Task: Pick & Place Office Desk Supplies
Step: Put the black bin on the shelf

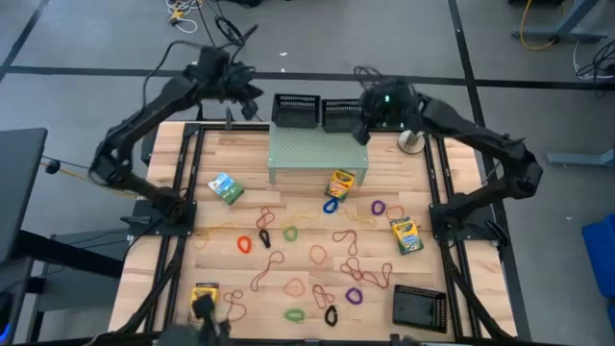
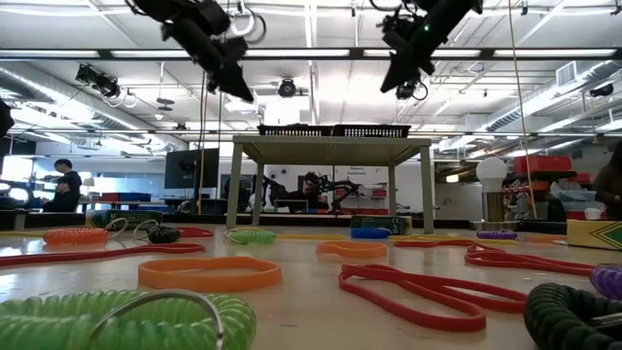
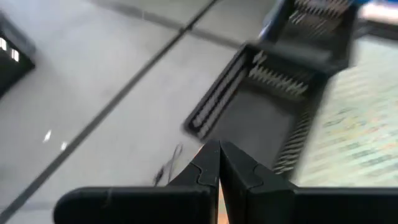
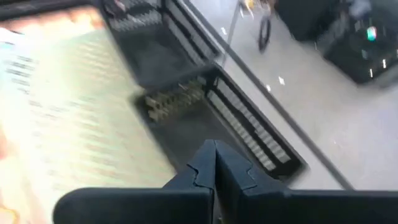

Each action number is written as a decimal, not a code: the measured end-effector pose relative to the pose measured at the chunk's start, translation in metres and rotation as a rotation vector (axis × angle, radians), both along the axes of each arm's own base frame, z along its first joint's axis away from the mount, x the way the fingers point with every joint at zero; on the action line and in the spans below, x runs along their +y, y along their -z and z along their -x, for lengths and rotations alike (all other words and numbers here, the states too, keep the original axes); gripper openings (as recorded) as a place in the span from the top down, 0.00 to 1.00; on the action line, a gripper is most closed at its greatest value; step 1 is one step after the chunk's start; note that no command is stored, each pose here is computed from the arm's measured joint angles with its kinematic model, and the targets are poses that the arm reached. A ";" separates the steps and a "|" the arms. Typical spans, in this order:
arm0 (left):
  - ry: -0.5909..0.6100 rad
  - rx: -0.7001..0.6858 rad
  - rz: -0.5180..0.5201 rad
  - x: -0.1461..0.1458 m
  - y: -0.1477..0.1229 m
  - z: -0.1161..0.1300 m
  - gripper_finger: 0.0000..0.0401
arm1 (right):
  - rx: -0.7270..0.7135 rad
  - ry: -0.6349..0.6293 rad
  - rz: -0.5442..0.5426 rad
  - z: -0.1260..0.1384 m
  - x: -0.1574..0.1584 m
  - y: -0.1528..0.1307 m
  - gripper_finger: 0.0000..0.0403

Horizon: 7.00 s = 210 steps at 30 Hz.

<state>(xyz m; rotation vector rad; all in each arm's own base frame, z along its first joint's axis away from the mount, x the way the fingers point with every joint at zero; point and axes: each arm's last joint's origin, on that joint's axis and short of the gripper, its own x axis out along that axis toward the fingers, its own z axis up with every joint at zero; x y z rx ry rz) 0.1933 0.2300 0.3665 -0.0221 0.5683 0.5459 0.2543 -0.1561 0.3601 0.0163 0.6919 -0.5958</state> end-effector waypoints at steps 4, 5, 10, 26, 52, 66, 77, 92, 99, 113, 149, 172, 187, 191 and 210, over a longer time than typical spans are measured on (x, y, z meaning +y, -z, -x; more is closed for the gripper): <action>0.066 -0.120 0.006 -0.042 0.023 0.012 0.98 | -0.080 -0.107 0.011 -0.011 0.038 0.015 0.99; 0.084 -0.152 -0.007 -0.053 0.030 0.014 0.98 | -0.100 -0.130 0.004 -0.012 0.048 0.022 0.99; 0.176 -0.329 -0.076 -0.105 0.070 0.026 0.98 | -0.208 -0.244 -0.057 -0.016 0.099 0.051 1.00; 0.401 -0.533 0.011 -0.181 0.150 0.025 0.98 | 0.115 -0.239 -0.324 0.024 0.248 0.091 0.99; 0.380 -0.542 -0.027 -0.208 0.163 0.003 0.98 | 0.683 -0.055 -0.515 0.089 0.365 0.155 0.63; 0.385 -0.535 -0.018 -0.207 0.173 -0.009 0.98 | 0.776 -0.115 -0.601 0.096 0.358 0.191 0.66; 0.375 -0.544 0.014 -0.207 0.174 -0.010 0.98 | 0.786 -0.200 -0.678 0.095 0.354 0.171 0.57; 0.432 -0.541 0.025 -0.219 0.174 -0.011 0.98 | 0.755 -0.381 -0.787 0.096 0.362 0.193 0.67; 0.418 -0.547 0.039 -0.220 0.174 -0.011 0.98 | 0.718 -0.359 -0.808 0.086 0.356 0.189 0.95; 0.288 -0.528 -0.035 -0.216 0.175 -0.010 0.98 | 0.262 -0.062 -0.770 0.011 0.271 0.130 0.96; 0.230 -0.479 -0.020 -0.214 0.185 -0.014 0.98 | 0.135 0.147 -0.709 -0.102 0.236 0.143 0.54; 0.246 -0.468 -0.014 -0.217 0.186 -0.014 0.98 | 0.313 0.123 -0.670 -0.122 0.258 0.174 0.94; 0.221 -0.432 -0.005 -0.214 0.184 -0.007 0.98 | 0.490 -0.217 -0.346 -0.126 0.257 0.104 0.97; 0.194 -0.439 -0.032 -0.214 0.176 0.001 0.98 | 0.560 -0.257 -0.239 -0.123 0.246 0.079 0.97; 0.181 -0.446 -0.050 -0.213 0.168 0.011 0.98 | 0.697 -0.452 0.158 -0.135 0.140 0.027 0.96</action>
